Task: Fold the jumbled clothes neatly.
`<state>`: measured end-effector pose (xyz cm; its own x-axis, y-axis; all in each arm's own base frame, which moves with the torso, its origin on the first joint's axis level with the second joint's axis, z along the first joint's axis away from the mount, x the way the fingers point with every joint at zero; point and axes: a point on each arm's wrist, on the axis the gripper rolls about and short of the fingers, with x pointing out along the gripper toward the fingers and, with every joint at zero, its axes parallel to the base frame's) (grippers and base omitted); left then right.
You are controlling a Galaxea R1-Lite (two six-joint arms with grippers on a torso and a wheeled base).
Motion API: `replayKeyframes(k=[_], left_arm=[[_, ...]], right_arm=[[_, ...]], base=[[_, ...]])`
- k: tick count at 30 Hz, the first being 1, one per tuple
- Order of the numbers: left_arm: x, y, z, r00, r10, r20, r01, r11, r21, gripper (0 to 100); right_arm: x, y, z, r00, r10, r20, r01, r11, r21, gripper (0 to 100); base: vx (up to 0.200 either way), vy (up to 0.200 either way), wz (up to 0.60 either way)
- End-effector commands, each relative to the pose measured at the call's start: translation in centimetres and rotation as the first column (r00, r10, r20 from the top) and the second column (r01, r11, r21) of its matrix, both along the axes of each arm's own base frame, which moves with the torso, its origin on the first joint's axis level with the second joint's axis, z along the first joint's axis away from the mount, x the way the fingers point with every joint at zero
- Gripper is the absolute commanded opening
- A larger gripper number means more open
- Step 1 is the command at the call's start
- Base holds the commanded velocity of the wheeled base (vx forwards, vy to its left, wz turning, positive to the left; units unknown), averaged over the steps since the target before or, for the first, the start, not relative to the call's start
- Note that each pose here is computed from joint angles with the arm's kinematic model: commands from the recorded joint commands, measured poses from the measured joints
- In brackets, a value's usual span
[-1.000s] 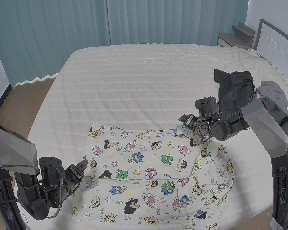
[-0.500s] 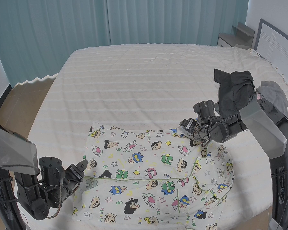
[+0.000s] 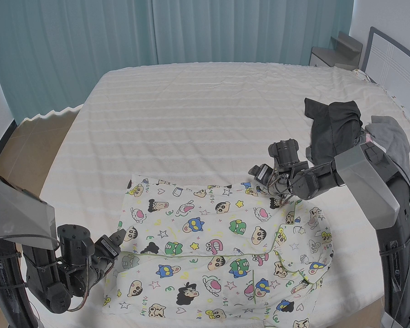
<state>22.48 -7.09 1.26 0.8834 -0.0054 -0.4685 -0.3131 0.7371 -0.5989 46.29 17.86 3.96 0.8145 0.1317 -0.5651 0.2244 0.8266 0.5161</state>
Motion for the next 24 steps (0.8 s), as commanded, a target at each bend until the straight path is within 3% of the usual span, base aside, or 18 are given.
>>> replayKeyframes(k=[1,3,6,8,24], left_arm=[[0.1,0.0,-0.2,1.000,0.001,-0.007,-0.001,1.000,0.002,100],[0.1,0.0,-0.2,1.000,0.001,-0.006,-0.001,1.000,0.002,100],[0.1,0.0,-0.3,1.000,0.001,-0.009,-0.001,1.000,0.003,100],[0.1,0.0,-0.3,1.000,0.001,-0.009,-0.001,1.000,0.003,100],[0.1,0.0,-0.2,1.000,0.002,-0.007,-0.002,1.000,0.001,100]], right_arm=[[2.0,1.5,0.4,0.998,-0.004,0.056,0.001,0.999,0.043,100],[2.9,2.1,3.0,0.991,-0.033,0.130,0.015,0.991,0.134,100],[3.5,2.4,4.4,0.983,-0.035,0.179,0.002,0.983,0.183,100],[3.6,2.3,3.9,0.986,-0.032,0.162,-0.002,0.979,0.202,100],[3.5,1.4,5.4,0.986,-0.033,0.162,-0.005,0.973,0.230,100]], base=[[0.000,0.000,0.00],[0.000,0.000,0.00],[0.000,0.000,0.00],[0.000,0.000,0.00],[0.000,0.000,0.00]])
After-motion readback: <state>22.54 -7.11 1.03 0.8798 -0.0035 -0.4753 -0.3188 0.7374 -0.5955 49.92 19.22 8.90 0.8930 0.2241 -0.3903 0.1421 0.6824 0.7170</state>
